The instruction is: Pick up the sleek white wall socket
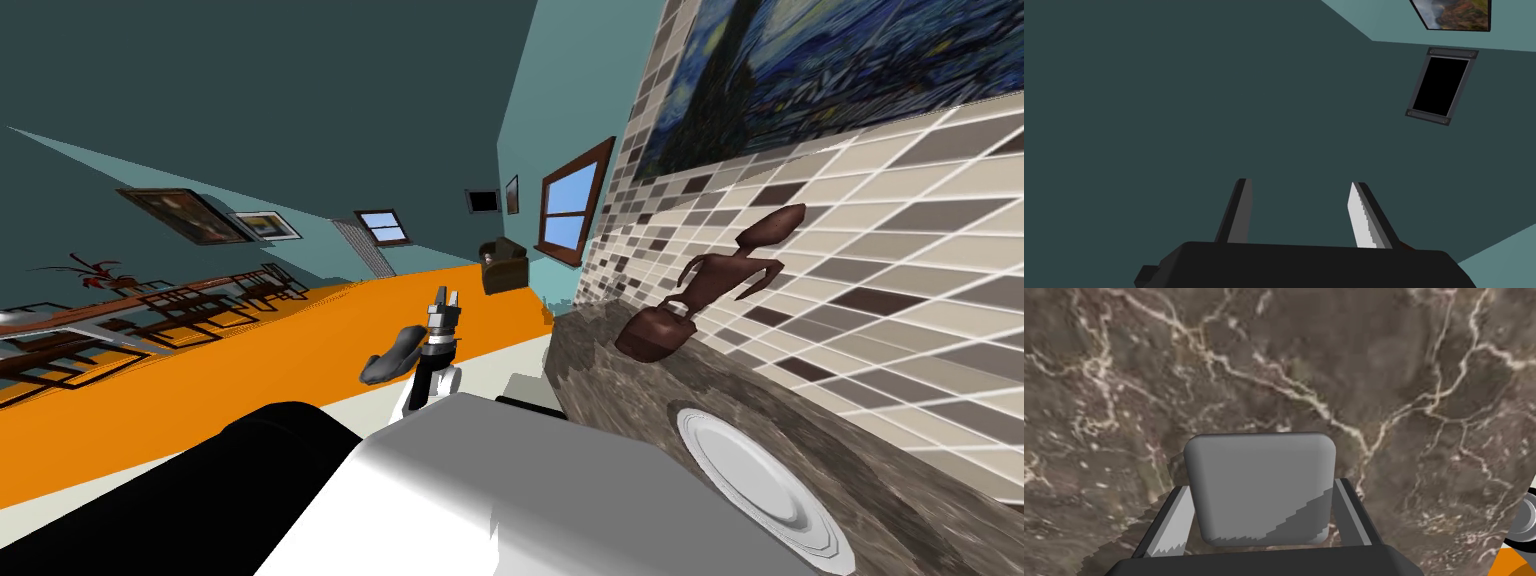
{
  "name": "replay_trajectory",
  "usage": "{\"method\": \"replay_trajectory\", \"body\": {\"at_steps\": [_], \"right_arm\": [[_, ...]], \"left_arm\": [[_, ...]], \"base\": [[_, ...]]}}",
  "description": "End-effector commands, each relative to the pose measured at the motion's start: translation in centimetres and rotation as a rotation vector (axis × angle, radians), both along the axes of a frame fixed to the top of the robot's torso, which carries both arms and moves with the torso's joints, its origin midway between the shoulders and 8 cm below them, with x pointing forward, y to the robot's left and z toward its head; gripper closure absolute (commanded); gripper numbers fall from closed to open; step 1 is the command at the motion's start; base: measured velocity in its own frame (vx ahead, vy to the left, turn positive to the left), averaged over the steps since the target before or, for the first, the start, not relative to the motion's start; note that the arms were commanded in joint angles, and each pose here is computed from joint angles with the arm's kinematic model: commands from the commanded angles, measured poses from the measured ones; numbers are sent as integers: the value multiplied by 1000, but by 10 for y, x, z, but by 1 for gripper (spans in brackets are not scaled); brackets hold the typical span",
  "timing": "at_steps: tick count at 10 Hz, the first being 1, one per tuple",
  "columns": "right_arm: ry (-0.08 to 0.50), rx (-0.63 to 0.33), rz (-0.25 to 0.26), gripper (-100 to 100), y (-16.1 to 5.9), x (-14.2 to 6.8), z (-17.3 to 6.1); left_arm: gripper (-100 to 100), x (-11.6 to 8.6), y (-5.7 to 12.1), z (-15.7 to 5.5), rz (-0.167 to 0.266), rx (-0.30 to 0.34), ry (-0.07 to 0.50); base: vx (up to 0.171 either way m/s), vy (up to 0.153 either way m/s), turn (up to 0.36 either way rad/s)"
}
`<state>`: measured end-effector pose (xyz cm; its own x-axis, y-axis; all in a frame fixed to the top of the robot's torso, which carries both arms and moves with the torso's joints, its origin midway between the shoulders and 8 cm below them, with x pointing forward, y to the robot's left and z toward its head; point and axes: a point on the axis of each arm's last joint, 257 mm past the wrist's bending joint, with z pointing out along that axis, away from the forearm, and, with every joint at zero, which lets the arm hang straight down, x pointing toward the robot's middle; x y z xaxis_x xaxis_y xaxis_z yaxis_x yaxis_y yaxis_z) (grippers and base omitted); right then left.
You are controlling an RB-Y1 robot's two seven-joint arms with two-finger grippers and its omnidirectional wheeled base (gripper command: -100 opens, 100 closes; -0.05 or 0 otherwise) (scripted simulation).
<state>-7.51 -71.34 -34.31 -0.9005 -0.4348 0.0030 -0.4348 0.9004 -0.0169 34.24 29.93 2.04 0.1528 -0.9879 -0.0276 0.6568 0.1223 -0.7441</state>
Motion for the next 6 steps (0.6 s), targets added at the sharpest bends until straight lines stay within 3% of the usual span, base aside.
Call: {"method": "replay_trajectory", "body": {"at_steps": [1, 4, 6], "right_arm": [[3, -7, 9, 100, -2, 15, 4], [7, -10, 22, 100, -1, 36, 10], [4, -5, 28, 100, 1, 37, 8]], "left_arm": [[0, 0, 0, 0, 0, 0, 0], [0, 0, 0, 0, 0, 0, 0], [0, 0, 0, 0, 0, 0, 0]], "base": [[-34, -5, -79], [-39, -3, -47], [-15, 2, -17]]}}
